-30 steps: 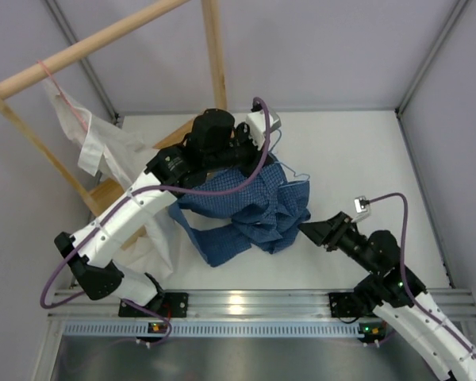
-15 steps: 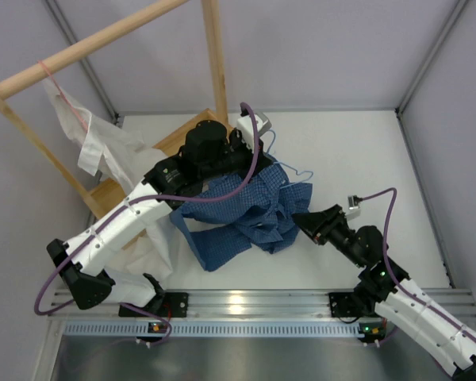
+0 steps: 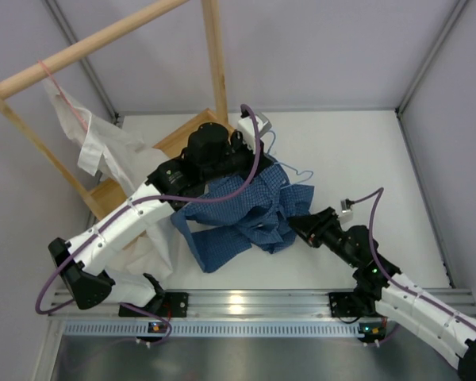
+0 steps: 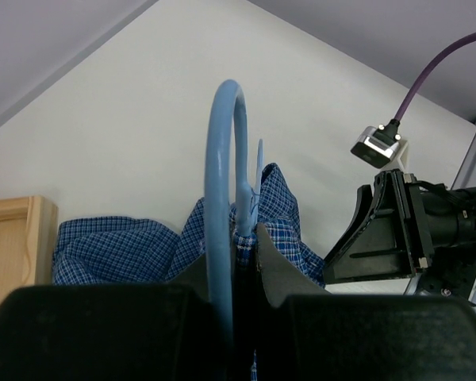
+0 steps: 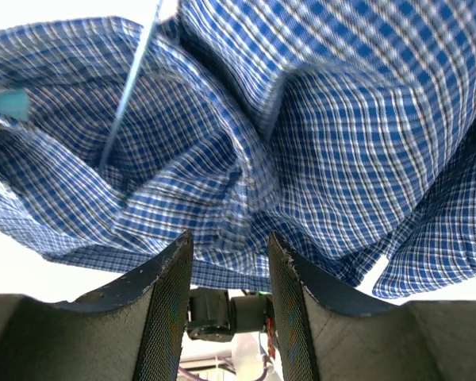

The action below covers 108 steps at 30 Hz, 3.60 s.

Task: Place the shirt on the hanger

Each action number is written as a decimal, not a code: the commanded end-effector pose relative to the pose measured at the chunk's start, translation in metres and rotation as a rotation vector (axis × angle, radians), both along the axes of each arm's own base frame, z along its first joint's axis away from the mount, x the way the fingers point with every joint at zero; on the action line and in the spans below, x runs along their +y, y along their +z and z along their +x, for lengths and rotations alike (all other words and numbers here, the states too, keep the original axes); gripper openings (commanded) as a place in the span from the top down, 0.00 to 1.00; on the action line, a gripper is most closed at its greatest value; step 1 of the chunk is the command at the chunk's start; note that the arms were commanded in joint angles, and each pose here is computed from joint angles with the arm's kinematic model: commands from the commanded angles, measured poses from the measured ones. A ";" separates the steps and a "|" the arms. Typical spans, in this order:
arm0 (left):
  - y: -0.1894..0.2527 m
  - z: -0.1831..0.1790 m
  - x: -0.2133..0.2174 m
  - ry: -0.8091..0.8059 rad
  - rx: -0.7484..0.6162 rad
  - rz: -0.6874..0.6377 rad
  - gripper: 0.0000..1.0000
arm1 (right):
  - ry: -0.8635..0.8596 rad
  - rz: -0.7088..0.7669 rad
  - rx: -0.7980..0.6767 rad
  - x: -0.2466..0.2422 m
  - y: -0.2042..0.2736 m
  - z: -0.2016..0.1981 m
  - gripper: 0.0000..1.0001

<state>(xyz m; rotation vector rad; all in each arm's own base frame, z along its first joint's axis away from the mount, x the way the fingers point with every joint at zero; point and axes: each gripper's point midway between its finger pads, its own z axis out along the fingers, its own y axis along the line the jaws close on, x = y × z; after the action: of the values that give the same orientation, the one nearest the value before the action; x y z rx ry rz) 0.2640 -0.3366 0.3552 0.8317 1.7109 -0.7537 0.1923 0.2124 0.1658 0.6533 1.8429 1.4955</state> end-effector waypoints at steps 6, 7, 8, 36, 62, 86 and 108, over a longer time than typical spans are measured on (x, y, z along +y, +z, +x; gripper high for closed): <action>0.040 -0.002 0.003 0.009 -0.082 -0.114 1.00 | -0.028 0.086 -0.063 0.004 0.021 0.002 0.62; 0.040 -0.003 0.003 0.004 -0.079 -0.114 1.00 | -0.031 0.095 -0.076 0.005 0.026 0.004 0.63; 0.038 -0.004 0.002 -0.001 -0.072 -0.115 1.00 | -0.031 0.096 -0.077 0.006 0.027 0.005 0.64; 0.051 -0.048 0.041 -0.037 -0.127 -0.195 1.00 | -0.137 -0.090 -0.241 -0.042 0.072 0.088 1.00; 0.109 0.029 0.058 0.388 -0.153 -0.330 1.00 | 0.156 -0.283 -0.672 -0.001 0.213 0.036 1.00; 0.076 -0.053 -0.008 -0.624 -0.120 -0.377 1.00 | 0.297 -0.707 -0.910 -0.040 0.218 -0.053 0.46; 0.048 -0.117 -0.053 -0.860 -0.050 -0.309 1.00 | 0.628 -0.495 -1.279 0.049 0.293 -0.046 0.66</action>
<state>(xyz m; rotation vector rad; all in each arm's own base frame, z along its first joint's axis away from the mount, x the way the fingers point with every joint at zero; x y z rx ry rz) 0.1490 -0.3865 0.3927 1.3304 1.1723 -1.5311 0.1587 0.2574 0.4180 -0.9462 1.4564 1.2005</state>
